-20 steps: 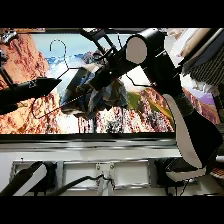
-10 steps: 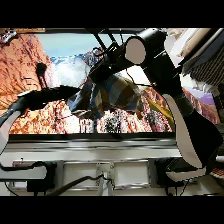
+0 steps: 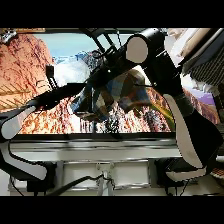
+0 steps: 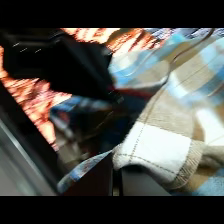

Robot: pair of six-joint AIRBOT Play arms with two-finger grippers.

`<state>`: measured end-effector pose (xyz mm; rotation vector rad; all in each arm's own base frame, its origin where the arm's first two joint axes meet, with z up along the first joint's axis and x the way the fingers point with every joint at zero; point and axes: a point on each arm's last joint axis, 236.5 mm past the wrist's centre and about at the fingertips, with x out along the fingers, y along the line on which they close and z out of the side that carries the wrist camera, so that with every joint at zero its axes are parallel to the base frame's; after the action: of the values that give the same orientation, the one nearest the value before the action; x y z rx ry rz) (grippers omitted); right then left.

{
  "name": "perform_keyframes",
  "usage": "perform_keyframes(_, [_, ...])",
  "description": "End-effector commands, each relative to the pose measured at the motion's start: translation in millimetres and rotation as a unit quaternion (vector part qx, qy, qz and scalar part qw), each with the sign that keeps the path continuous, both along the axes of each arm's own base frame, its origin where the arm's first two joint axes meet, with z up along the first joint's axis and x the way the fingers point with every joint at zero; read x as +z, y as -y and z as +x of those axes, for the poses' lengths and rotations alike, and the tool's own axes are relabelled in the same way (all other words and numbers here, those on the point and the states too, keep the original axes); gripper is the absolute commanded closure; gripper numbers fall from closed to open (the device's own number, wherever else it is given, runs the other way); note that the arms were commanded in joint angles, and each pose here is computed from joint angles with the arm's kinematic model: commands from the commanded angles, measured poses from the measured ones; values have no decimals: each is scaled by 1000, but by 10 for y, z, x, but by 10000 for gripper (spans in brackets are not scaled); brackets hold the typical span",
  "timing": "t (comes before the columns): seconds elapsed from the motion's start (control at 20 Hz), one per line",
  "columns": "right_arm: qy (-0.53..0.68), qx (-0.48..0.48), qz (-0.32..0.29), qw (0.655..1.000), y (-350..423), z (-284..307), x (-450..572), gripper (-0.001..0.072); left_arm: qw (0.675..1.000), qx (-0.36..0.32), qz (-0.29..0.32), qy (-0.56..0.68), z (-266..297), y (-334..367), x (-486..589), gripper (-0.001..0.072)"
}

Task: Fold the clothes and pants, and hang the long-sleeved shirts on hangers.

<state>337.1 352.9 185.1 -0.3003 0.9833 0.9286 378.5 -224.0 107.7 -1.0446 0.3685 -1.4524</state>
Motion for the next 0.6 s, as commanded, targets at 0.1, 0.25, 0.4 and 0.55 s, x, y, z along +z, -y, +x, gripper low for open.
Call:
perform_keyframes(0.1, [-57,49,15,997,-65,-390,47,683,997,15,-60,54,133,-130,214,694])
perform_keyframes(0.25, [-44,58,21,997,-3,-479,209,652,994,17,-82,68,123,-183,350,694])
perform_keyframes(0.4, [8,49,58,997,43,-486,585,266,996,-13,-76,55,25,-50,309,694])
perform_keyframes(0.55, [159,11,55,986,445,-248,1172,210,995,-45,-79,47,-110,133,367,694])
